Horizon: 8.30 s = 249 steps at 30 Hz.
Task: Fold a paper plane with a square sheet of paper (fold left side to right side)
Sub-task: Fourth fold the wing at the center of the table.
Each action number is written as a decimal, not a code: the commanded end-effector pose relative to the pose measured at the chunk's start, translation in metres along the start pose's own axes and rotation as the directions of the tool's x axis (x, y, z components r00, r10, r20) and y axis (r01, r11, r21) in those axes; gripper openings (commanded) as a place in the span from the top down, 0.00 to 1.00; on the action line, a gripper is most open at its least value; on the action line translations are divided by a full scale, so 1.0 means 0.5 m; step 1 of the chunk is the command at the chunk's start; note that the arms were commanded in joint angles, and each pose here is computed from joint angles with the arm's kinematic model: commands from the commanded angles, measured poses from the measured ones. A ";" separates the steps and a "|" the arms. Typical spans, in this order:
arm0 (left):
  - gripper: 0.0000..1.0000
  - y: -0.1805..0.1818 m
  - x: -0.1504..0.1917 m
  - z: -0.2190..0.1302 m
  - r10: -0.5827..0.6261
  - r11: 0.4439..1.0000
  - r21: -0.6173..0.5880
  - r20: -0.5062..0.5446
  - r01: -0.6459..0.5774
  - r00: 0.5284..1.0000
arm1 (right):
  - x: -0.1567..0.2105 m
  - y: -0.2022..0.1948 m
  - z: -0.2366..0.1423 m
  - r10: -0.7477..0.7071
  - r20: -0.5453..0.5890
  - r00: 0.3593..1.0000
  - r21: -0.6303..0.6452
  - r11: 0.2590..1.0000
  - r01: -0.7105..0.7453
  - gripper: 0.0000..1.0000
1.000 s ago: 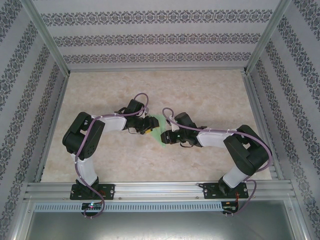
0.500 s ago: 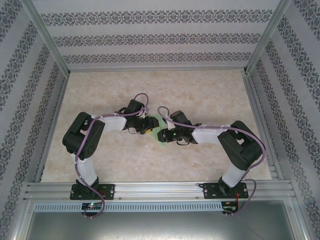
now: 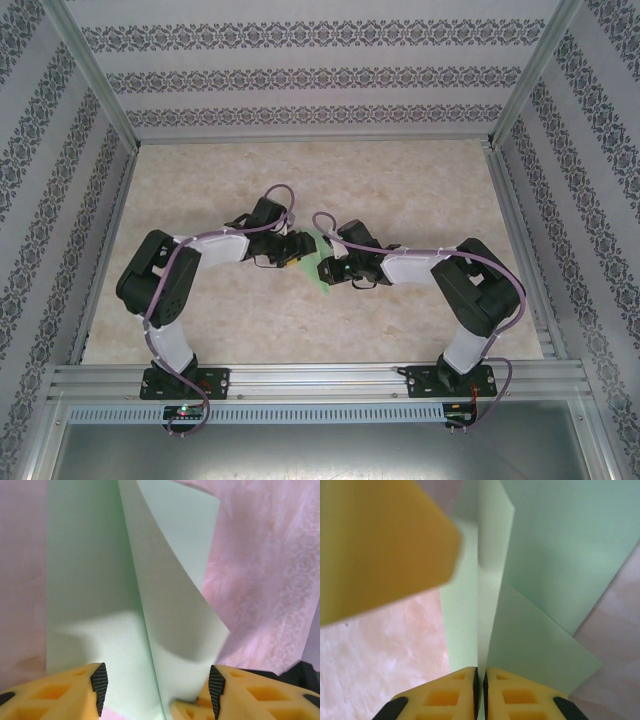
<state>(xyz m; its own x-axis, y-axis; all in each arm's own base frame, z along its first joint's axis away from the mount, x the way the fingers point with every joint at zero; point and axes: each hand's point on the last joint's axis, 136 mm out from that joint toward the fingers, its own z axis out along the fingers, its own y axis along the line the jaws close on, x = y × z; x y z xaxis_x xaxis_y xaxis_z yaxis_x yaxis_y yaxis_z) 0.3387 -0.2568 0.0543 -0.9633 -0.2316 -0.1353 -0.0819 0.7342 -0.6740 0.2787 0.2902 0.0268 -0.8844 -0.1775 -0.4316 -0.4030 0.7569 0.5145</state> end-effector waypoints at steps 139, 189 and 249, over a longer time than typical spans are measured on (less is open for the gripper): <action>0.51 0.022 0.022 0.065 0.009 0.997 -0.069 -0.078 -0.015 0.997 | -0.123 -0.041 -0.051 0.388 0.070 0.919 -0.327 0.879 -0.346 0.68; 0.51 0.023 0.025 0.067 0.010 0.998 -0.068 -0.085 -0.016 0.996 | -0.101 -0.076 -0.007 0.307 0.034 0.951 -0.155 0.942 -0.298 1.00; 0.55 -0.087 -0.023 -0.019 0.124 0.992 0.013 -0.013 -0.124 0.992 | -0.007 -0.126 0.041 0.271 -0.110 0.956 0.062 0.962 -0.266 1.00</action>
<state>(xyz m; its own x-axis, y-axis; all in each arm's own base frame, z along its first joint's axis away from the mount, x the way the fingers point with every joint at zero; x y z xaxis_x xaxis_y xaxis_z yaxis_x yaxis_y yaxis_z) 0.3512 -0.2720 0.0758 -0.9690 -0.1675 -0.1818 -0.0114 0.7649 -0.6440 0.3343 0.2635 0.0164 -0.9625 0.0165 -0.2709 -0.1656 0.7550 0.6345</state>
